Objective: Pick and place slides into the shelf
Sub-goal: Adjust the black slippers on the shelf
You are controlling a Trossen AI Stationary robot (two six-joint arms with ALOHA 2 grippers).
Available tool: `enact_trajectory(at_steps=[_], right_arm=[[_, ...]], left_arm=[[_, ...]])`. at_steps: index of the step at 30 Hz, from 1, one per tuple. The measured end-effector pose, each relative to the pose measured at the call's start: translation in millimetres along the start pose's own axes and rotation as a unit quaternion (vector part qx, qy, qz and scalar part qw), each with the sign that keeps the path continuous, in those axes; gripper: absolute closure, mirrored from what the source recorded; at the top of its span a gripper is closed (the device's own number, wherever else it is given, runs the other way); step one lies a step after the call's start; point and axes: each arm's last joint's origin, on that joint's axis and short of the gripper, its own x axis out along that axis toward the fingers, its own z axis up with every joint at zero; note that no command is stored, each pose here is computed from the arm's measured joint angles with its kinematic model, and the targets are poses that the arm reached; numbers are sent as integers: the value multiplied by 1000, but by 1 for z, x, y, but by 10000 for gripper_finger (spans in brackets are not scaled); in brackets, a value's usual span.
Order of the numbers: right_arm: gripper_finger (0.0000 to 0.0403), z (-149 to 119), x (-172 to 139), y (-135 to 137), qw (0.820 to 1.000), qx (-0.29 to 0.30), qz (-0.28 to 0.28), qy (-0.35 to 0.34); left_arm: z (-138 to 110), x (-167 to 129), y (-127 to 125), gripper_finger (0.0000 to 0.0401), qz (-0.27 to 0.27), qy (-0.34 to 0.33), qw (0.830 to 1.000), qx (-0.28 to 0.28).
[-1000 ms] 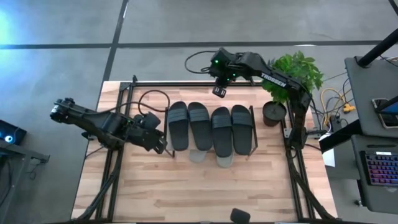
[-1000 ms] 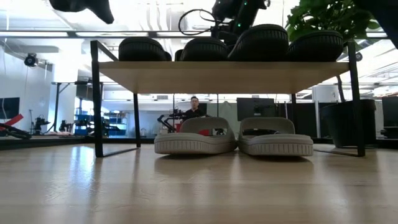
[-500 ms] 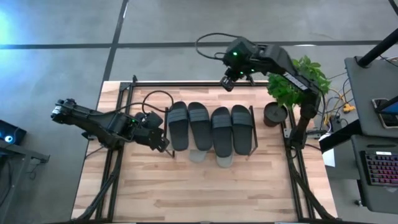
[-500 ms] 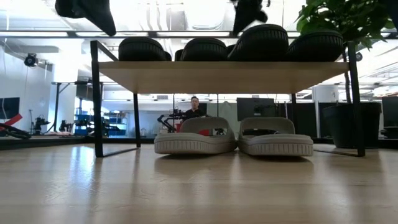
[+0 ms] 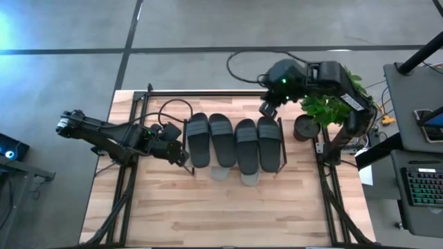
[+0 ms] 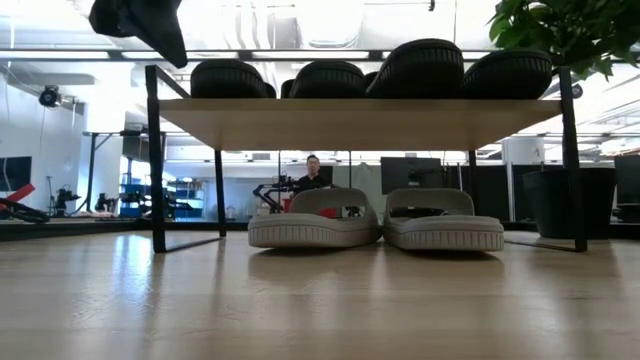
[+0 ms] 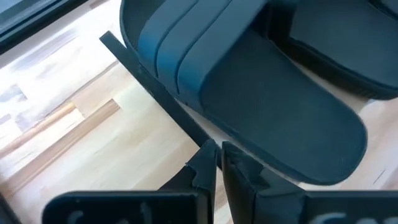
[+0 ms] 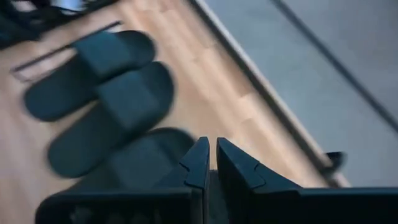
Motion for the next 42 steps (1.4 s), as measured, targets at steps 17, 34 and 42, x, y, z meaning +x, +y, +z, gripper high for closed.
enact_trajectory(at_steps=[17, 34, 42], right_arm=[[380, -24, 48, 95, 989, -52, 128, 50], [380, 0, 194, 9, 992, -31, 85, 90], [380, -4, 222, -8, 992, -43, 82, 88]], left_arm=[[2, 7, -10, 390, -41, 16, 999, -16], [-8, 28, -38, 390, -75, 37, 996, -9], [-15, 47, -51, 390, -65, 76, 995, 4]])
